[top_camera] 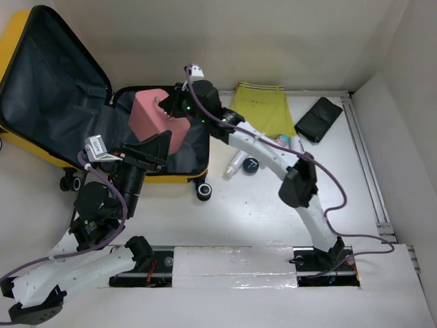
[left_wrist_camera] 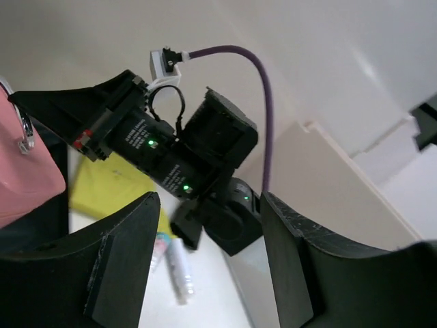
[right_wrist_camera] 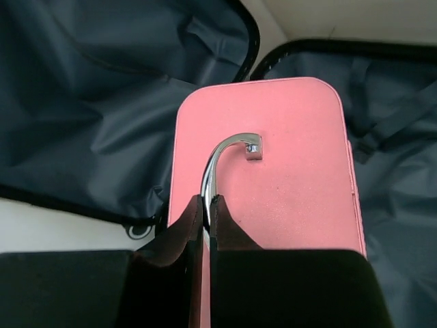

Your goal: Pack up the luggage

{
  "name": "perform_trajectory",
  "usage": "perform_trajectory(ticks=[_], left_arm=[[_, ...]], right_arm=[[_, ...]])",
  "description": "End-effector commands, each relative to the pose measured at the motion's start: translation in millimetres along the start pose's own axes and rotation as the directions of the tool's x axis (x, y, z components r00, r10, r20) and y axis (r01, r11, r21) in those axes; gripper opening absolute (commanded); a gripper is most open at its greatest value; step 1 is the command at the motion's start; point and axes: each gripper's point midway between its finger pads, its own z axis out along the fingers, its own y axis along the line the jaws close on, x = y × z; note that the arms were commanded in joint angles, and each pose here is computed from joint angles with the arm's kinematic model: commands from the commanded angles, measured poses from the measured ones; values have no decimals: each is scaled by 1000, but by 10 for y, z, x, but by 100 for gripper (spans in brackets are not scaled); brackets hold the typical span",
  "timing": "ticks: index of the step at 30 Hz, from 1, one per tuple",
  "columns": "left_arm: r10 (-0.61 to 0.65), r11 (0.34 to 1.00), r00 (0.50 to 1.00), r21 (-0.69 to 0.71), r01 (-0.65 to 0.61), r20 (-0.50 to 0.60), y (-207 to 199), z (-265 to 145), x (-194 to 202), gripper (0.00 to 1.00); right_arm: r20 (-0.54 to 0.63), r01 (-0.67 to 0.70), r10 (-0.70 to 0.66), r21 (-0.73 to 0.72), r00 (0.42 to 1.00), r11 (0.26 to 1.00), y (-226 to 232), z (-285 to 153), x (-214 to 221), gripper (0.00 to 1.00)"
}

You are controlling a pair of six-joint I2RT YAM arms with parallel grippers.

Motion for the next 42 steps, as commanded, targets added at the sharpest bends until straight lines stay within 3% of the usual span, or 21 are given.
perform_trajectory(ticks=[1,4,5,7,8,10,14,15,18,21,22,23,24,26,27,28,30,34,36,38,42], left_arm=[[19,987,998,-162,-8,67,319,-67,-161,55],[-14,989,994,-147,30,112,367,-157,-243,54],[-8,989,992,-149,27,127,365,-155,-282,54],[14,978,986,-207,21,163,437,-155,-386,54],[55,968,987,-251,-16,149,500,-143,-369,54],[112,937,983,-345,-56,144,582,-82,-393,54],[166,897,977,-431,-94,131,637,45,-336,56],[174,894,977,-436,-105,121,645,70,-294,56],[187,883,978,-452,-127,92,669,184,-118,56],[267,822,963,-527,-217,20,844,360,154,61],[286,799,958,-546,-252,-23,926,416,253,63],[289,782,954,-556,-281,-76,1009,620,351,63],[309,752,949,-593,-289,-71,1109,702,294,63],[284,789,943,-517,-332,-173,1126,1013,428,63],[274,767,949,-560,-314,-157,1302,1265,231,63],[231,806,948,-503,-312,-217,1287,1403,316,63],[189,784,950,-544,-299,-249,1465,1478,266,59],[222,745,950,-590,-312,-221,1655,1376,151,59],[150,709,948,-638,-301,-280,2137,1282,156,59],[110,675,944,-674,-301,-311,2462,1196,199,56],[127,625,938,-708,-328,-322,2634,1017,244,56]], right_arm=[[245,-94,133,-165,960,982,482,67,-786,0],[207,-146,193,-224,959,964,436,290,-513,0],[184,-155,200,-233,963,960,401,341,-390,5],[149,-157,209,-298,967,941,482,350,-288,32],[123,-168,214,-304,969,938,463,366,-191,57],[113,-161,207,-322,972,933,482,261,-254,73],[186,-133,207,-346,960,929,552,-175,-824,75],[184,-130,191,-299,964,945,319,-208,-813,75],[279,-73,139,-232,950,970,135,-717,-1327,63],[281,-46,78,-120,957,992,-240,-1209,-1324,27],[230,-62,65,-19,971,998,-665,-1288,-1039,15],[243,-24,23,1,970,1000,-641,-1602,-1110,3],[240,-13,5,35,971,999,-745,-1747,-1034,0],[159,-11,-12,142,987,990,-1144,-1979,-460,0],[182,13,-38,140,983,990,-1085,-2206,-483,0],[163,19,-44,152,986,988,-1146,-2293,-351,2],[103,24,-41,159,994,987,-1255,-2472,-13,13],[22,104,-108,135,994,985,-1305,-2609,311,38],[-17,126,-125,112,992,986,-1275,-2608,470,50],[-16,150,-149,98,989,984,-1228,-2619,467,52],[-48,199,-196,85,980,976,-1257,-2630,585,52]])
